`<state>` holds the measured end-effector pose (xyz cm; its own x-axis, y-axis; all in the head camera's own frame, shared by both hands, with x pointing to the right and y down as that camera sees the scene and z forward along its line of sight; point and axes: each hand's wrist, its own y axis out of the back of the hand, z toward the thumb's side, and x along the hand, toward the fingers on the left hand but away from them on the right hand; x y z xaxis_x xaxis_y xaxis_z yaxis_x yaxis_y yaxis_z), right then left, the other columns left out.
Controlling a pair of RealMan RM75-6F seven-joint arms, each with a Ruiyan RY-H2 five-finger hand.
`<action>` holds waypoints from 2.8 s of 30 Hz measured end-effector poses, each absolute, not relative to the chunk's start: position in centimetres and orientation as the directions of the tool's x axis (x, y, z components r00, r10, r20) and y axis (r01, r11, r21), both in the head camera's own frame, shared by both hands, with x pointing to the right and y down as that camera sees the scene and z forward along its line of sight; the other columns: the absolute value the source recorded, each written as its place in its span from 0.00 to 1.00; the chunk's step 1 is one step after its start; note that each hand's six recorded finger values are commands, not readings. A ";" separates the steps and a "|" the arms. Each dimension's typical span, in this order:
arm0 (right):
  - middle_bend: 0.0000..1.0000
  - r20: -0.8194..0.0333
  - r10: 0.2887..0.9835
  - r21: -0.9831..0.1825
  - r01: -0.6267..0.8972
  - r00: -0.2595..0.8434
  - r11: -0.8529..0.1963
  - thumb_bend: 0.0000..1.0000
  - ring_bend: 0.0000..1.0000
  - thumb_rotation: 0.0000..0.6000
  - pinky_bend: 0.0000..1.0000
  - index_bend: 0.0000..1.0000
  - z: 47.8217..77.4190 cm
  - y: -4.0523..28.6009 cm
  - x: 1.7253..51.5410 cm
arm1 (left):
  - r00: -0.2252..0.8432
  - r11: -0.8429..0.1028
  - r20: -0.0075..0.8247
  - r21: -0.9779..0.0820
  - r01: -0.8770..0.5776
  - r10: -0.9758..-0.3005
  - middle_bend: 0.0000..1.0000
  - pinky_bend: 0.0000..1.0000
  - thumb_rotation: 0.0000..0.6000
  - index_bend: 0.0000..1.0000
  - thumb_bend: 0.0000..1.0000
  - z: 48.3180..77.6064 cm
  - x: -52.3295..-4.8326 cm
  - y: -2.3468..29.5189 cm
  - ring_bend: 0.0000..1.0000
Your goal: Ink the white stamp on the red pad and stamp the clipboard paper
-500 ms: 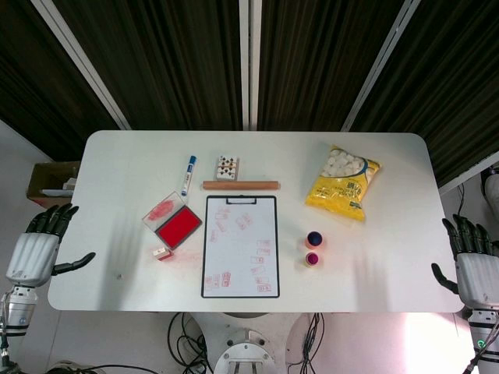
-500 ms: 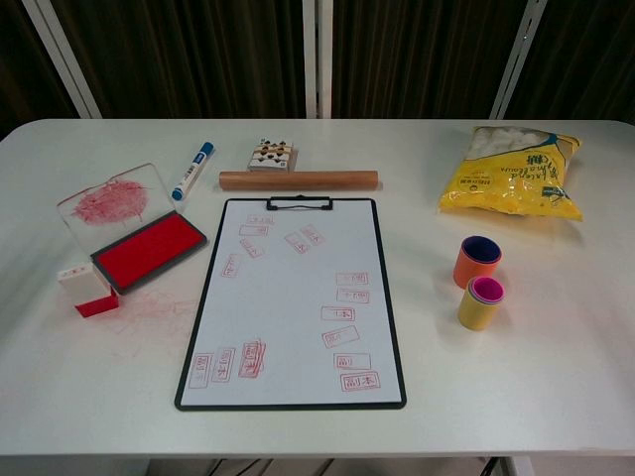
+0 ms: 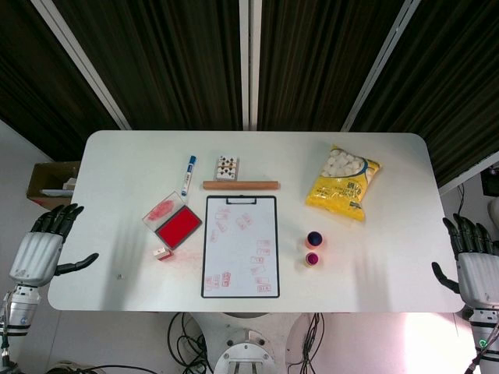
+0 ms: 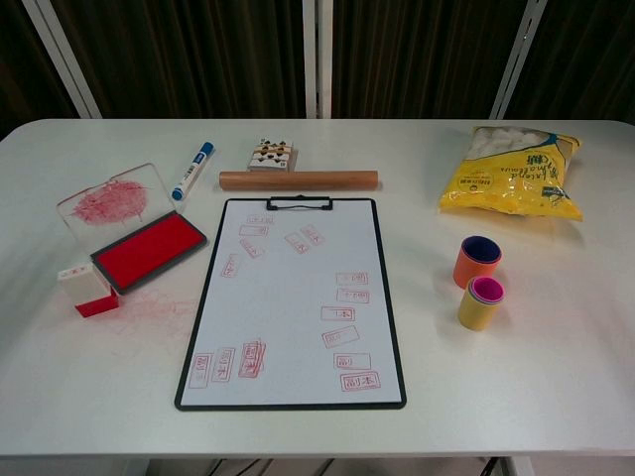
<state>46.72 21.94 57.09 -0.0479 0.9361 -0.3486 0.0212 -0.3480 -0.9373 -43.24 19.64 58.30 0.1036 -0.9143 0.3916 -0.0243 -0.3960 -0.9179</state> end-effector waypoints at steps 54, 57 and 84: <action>0.00 -0.384 0.920 -0.923 0.000 -0.073 -0.385 0.23 0.00 1.00 0.00 0.00 57.9 21.8 47.0 | 0.194 -0.606 0.646 -0.761 0.230 -0.738 0.41 0.84 0.82 0.35 0.09 69.6 -28.6 20.0 0.71; 0.00 -0.388 0.918 -0.921 -0.001 -0.078 -0.389 0.23 0.00 1.00 0.00 0.00 57.9 21.8 47.2 | 0.186 -0.612 0.653 -0.754 0.238 -0.734 0.43 0.84 0.97 0.37 0.11 70.3 -28.5 20.0 0.71; 0.00 -0.398 0.913 -0.916 -0.007 -0.090 -0.400 0.23 0.00 1.00 0.00 0.00 58.3 21.9 47.3 | 0.201 -0.618 0.643 -0.765 0.180 -0.739 0.52 0.86 1.00 0.43 0.19 70.9 -28.0 19.8 0.72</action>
<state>47.33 21.94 58.27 -0.0896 0.9130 -0.3980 -0.0070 -0.4002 -0.9164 -27.98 19.77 70.93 0.2006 -0.7388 0.6434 0.1805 -0.6176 -0.7655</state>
